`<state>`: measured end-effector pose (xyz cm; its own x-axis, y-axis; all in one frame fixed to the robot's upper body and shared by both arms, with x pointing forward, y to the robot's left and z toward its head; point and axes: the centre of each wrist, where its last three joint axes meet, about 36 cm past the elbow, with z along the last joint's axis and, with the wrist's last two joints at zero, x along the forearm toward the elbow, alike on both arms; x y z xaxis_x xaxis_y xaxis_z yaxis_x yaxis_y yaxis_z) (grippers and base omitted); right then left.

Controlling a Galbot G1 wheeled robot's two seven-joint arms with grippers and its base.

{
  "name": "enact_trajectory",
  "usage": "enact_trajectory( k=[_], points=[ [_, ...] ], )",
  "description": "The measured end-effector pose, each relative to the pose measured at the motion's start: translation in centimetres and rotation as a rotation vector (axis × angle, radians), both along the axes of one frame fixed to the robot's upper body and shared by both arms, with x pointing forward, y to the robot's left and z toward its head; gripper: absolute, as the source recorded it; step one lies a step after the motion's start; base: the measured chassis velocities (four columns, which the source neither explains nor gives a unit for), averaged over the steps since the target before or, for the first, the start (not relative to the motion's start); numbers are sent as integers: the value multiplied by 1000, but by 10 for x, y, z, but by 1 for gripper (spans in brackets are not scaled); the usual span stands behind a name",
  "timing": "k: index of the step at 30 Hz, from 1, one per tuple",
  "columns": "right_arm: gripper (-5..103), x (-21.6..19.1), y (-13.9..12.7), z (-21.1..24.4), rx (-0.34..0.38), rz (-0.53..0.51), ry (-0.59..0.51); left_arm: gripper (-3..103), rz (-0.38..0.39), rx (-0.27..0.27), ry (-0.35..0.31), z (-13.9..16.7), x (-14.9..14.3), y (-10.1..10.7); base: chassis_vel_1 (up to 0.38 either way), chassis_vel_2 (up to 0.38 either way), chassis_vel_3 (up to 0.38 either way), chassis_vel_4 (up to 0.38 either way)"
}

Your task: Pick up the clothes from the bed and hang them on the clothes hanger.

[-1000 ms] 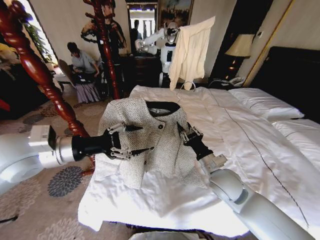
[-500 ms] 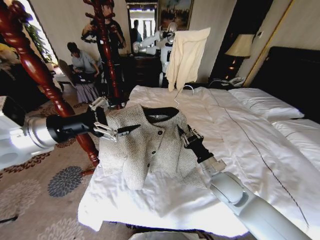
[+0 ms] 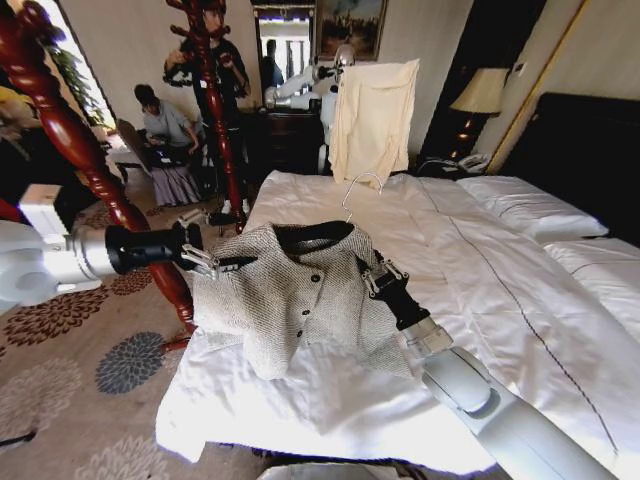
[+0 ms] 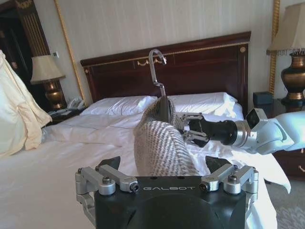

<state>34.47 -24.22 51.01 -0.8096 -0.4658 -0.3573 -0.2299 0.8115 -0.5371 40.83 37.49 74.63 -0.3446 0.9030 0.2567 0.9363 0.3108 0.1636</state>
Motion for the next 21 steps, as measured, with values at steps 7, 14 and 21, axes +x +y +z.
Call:
enact_trajectory(
  k=[7, 14, 21],
  points=[
    [24, 1, 1, 2, -26, -1, -38, 96, -2, 69, 22, 6, 12, -8, 0, 0, 0, 0],
    [24, 2, 3, 2, -57, 22, -81, 70, -1, 97, 24, 8, 17, -11, 0, 0, 0, 0],
    [24, 0, 7, 2, -86, 59, -101, 48, 6, 106, 18, 11, 19, -14, 0, 0, 0, 0]
  ],
)
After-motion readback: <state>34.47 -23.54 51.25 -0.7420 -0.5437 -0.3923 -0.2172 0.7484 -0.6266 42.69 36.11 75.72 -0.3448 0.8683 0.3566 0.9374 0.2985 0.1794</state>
